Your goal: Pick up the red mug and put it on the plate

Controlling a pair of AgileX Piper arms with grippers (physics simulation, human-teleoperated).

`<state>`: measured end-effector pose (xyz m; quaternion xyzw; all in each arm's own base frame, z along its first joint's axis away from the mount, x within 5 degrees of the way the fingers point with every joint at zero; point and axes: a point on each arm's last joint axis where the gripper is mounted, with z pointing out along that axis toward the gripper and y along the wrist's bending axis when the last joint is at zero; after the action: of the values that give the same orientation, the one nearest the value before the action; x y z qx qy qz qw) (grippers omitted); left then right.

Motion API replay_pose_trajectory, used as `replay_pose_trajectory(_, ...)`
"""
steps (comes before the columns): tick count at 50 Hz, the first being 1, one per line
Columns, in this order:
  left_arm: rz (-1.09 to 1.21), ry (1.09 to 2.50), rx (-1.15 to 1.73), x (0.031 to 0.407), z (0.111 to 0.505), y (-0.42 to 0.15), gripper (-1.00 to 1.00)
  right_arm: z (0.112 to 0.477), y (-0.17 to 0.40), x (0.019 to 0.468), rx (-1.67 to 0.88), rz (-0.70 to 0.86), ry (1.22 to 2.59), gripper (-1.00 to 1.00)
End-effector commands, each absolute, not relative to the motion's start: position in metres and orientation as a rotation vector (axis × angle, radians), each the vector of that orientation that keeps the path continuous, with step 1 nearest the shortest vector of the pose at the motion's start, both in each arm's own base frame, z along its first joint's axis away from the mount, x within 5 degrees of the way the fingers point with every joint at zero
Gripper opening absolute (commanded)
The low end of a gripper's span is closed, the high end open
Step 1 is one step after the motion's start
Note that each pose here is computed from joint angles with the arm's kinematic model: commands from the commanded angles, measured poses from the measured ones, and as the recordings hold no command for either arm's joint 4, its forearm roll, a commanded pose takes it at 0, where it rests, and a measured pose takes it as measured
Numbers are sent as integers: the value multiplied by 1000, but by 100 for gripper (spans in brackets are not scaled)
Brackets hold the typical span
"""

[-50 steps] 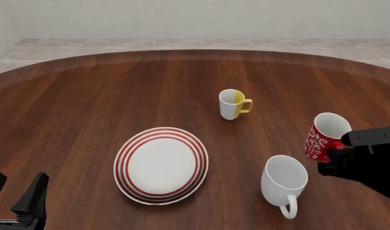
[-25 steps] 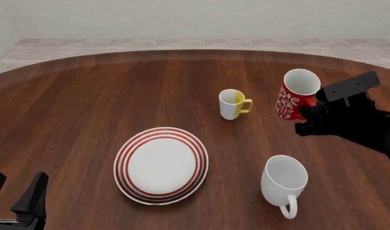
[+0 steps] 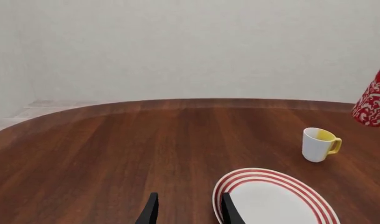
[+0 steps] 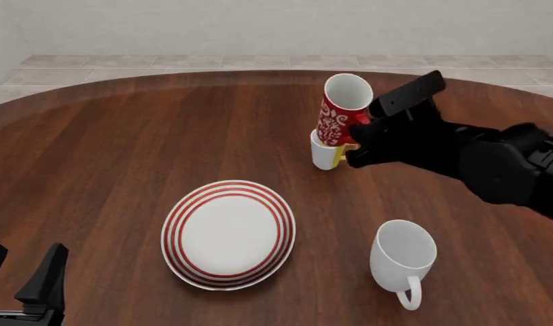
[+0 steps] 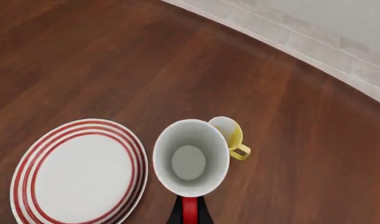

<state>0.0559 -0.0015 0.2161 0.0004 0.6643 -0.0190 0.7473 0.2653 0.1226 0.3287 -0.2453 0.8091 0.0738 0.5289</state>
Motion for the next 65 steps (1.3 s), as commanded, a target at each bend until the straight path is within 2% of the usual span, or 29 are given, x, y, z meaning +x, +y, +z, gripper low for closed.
replay_pose_trajectory(1,-41,1454,4,56,216,-2,100,324,161,273,-660,253,1901,-100)
replay_pose_trajectory(28,-42,1449,4,56,216,-2,100,293,238,269,-857,370,1909,-100)
replay_pose_trajectory(37,-38,1446,17,56,217,-2,100,289,248,262,-881,396,1908,-100)
replay_pose_trajectory(65,-33,1448,7,56,216,-1,100,242,268,246,-923,453,1972,-100)
